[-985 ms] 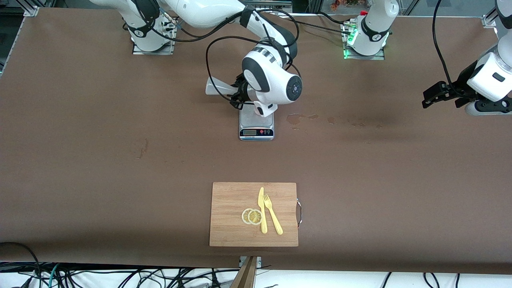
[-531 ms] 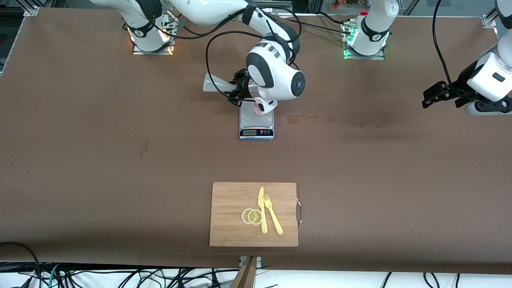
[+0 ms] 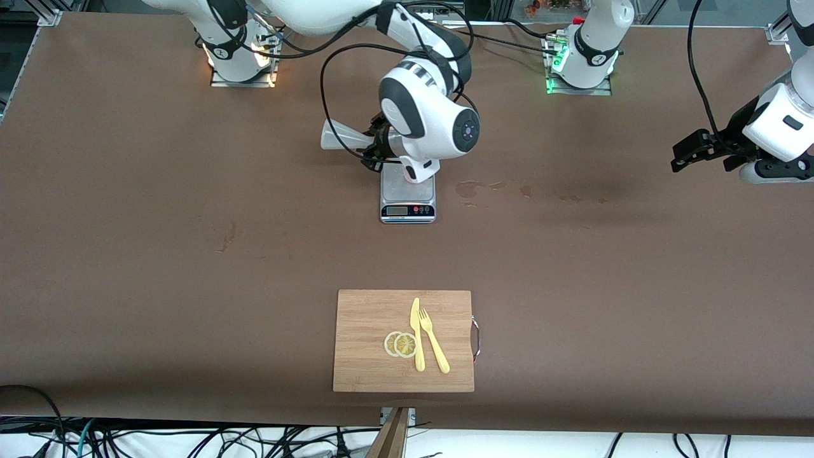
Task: Add sauce to pink cup with both arms
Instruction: 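Carry the sauce bottle with the right gripper back to its spot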
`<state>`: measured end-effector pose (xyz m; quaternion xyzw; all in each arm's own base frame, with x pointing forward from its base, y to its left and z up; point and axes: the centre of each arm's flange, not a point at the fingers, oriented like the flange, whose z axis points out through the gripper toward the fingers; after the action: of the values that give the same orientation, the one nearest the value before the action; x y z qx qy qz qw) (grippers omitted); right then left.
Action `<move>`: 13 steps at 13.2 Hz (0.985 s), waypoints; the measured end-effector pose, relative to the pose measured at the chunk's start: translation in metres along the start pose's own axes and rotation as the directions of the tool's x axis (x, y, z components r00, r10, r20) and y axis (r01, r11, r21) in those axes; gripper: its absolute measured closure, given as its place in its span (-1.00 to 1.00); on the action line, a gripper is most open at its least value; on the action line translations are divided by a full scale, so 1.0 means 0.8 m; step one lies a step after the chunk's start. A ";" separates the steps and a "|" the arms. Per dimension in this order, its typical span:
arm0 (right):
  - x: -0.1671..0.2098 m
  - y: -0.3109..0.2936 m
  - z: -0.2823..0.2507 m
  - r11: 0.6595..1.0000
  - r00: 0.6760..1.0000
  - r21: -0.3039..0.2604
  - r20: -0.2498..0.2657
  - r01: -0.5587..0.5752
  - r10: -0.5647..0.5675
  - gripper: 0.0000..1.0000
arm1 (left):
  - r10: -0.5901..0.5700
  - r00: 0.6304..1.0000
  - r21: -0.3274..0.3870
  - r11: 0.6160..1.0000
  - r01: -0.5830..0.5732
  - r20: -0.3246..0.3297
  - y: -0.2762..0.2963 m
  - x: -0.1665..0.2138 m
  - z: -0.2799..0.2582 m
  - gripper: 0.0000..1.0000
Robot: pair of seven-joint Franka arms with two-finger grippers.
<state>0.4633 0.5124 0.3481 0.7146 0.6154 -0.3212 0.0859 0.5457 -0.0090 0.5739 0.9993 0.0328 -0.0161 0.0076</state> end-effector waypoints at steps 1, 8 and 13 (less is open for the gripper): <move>-0.023 0.014 -0.015 1.000 0.998 0.011 -0.056 0.003 -0.002 0.26 | 0.000 1.000 0.000 1.000 0.000 0.000 0.000 0.000 0.000 -1.00; -0.256 0.145 -0.042 0.999 0.900 0.039 -0.435 0.034 -0.014 0.26 | 0.001 1.000 0.000 1.000 -0.001 0.000 0.001 0.000 0.000 -1.00; -0.380 0.197 0.010 0.996 0.785 -0.009 -0.615 0.091 -0.077 0.26 | 0.002 1.000 0.000 1.000 -0.002 0.001 0.002 0.000 0.000 -1.00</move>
<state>0.5971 0.2218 0.4708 0.7528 0.6377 -0.0815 -0.1410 0.5456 -0.0103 0.5739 0.9993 0.0317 -0.0164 0.0076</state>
